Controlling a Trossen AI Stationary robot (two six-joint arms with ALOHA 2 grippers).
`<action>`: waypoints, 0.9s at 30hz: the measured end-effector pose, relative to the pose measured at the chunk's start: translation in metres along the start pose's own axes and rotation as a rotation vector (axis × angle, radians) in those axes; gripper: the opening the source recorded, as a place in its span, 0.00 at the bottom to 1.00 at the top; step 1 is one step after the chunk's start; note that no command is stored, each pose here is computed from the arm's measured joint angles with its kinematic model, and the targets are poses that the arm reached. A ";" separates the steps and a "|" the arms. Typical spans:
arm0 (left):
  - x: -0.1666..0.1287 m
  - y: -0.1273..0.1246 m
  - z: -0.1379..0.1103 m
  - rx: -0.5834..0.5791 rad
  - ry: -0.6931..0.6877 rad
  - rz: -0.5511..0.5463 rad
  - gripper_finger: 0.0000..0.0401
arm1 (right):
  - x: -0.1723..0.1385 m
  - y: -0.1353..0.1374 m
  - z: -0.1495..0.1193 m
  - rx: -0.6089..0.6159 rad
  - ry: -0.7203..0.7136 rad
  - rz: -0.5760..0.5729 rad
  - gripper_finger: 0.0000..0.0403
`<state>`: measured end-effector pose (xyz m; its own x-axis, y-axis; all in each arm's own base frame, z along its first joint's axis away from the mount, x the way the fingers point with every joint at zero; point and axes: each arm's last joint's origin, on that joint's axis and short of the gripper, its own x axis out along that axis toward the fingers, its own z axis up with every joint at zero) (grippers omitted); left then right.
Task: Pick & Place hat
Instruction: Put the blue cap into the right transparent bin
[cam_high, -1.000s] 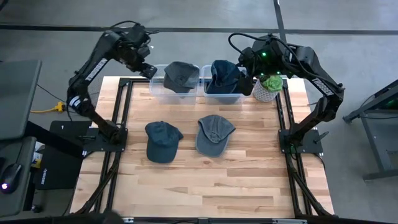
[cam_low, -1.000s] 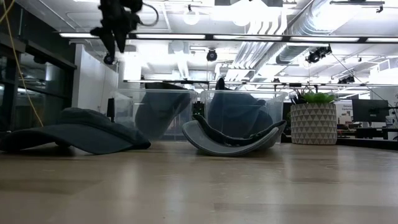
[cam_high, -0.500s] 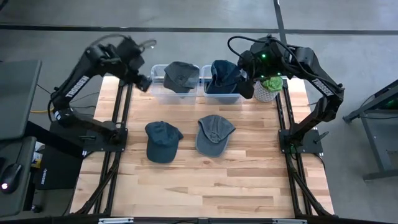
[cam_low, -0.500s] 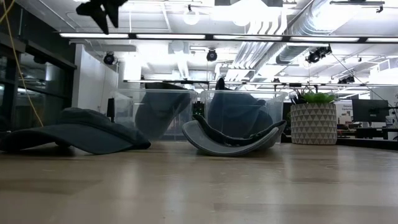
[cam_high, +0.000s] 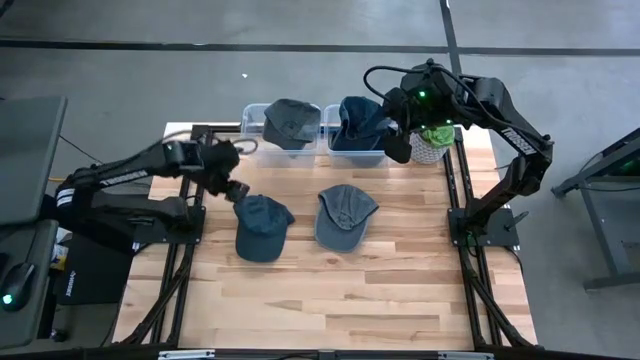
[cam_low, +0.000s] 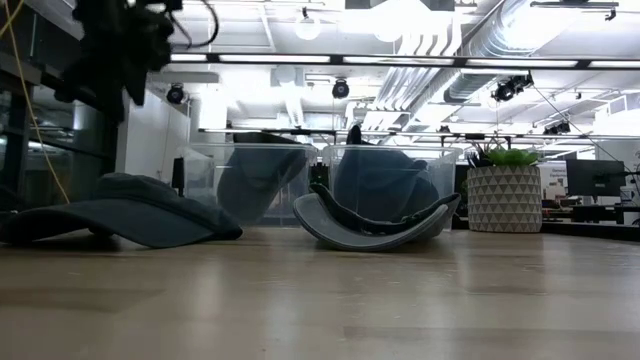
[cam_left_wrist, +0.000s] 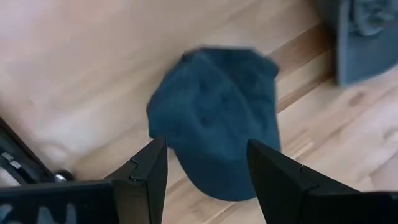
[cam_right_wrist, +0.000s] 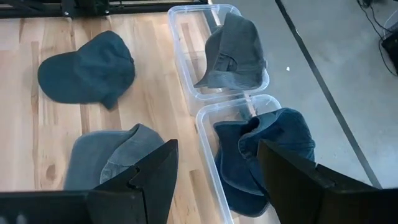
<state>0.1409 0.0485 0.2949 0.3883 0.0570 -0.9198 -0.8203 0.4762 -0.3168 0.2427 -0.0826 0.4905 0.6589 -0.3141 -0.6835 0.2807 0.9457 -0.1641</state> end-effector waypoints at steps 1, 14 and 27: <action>0.007 0.001 -0.005 -0.020 0.006 0.004 0.45 | 0.000 0.000 0.000 -0.001 -0.001 0.004 0.54; 0.036 -0.015 -0.054 0.290 0.054 -0.164 0.44 | 0.000 0.000 0.000 -0.043 -0.002 0.006 0.54; 0.053 -0.059 -0.115 0.561 0.072 -0.153 0.44 | 0.000 0.003 0.000 -0.075 -0.018 0.098 0.54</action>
<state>0.1612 -0.0775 0.2379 0.4396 -0.0994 -0.8927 -0.4018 0.8671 -0.2944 0.2437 -0.0800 0.4905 0.6935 -0.2204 -0.6859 0.1614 0.9754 -0.1502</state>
